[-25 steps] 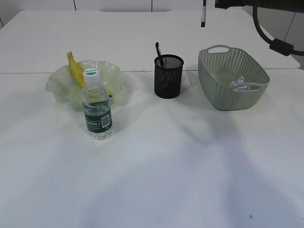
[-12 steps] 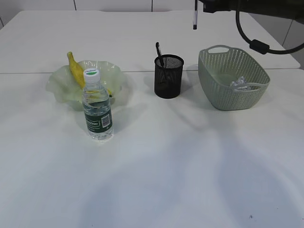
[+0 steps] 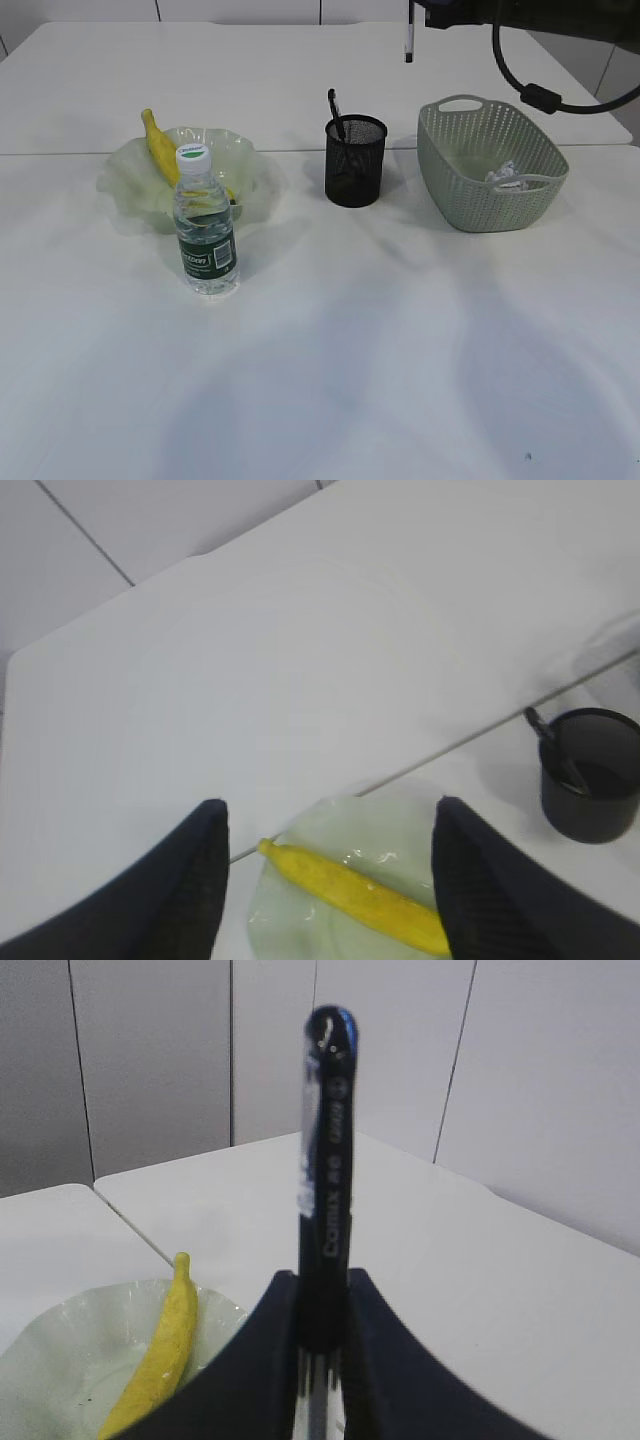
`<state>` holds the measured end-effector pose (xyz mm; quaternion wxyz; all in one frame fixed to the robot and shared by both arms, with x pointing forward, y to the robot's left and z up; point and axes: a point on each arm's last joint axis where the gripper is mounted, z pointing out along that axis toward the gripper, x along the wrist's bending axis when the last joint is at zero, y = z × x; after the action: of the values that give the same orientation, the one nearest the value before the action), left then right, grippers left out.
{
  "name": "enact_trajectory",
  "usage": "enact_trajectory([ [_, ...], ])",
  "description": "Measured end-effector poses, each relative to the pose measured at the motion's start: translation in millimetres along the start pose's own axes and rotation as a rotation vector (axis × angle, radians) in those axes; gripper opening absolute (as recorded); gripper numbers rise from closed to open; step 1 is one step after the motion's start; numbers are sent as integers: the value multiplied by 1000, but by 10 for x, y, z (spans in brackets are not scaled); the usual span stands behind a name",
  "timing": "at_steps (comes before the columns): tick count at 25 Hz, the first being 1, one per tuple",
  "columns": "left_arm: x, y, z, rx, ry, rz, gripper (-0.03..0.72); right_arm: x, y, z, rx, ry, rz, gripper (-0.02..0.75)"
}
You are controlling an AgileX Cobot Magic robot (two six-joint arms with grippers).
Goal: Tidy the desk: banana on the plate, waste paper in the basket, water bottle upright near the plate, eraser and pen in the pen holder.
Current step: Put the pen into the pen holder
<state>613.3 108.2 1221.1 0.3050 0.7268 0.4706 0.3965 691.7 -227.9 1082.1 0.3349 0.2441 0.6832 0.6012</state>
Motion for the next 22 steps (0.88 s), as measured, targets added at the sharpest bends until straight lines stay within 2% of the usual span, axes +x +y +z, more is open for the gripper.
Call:
enact_trajectory([
  [4,172,18,-45,-17,52,-51,454,-12,39,4,-11,-3,-7,87],
  [14,620,-49,29,5,148,-112,436,-5,33,30,10,-28,-8,87],
  [22,862,-105,75,22,202,-140,419,27,-147,183,47,-28,1,87],
])
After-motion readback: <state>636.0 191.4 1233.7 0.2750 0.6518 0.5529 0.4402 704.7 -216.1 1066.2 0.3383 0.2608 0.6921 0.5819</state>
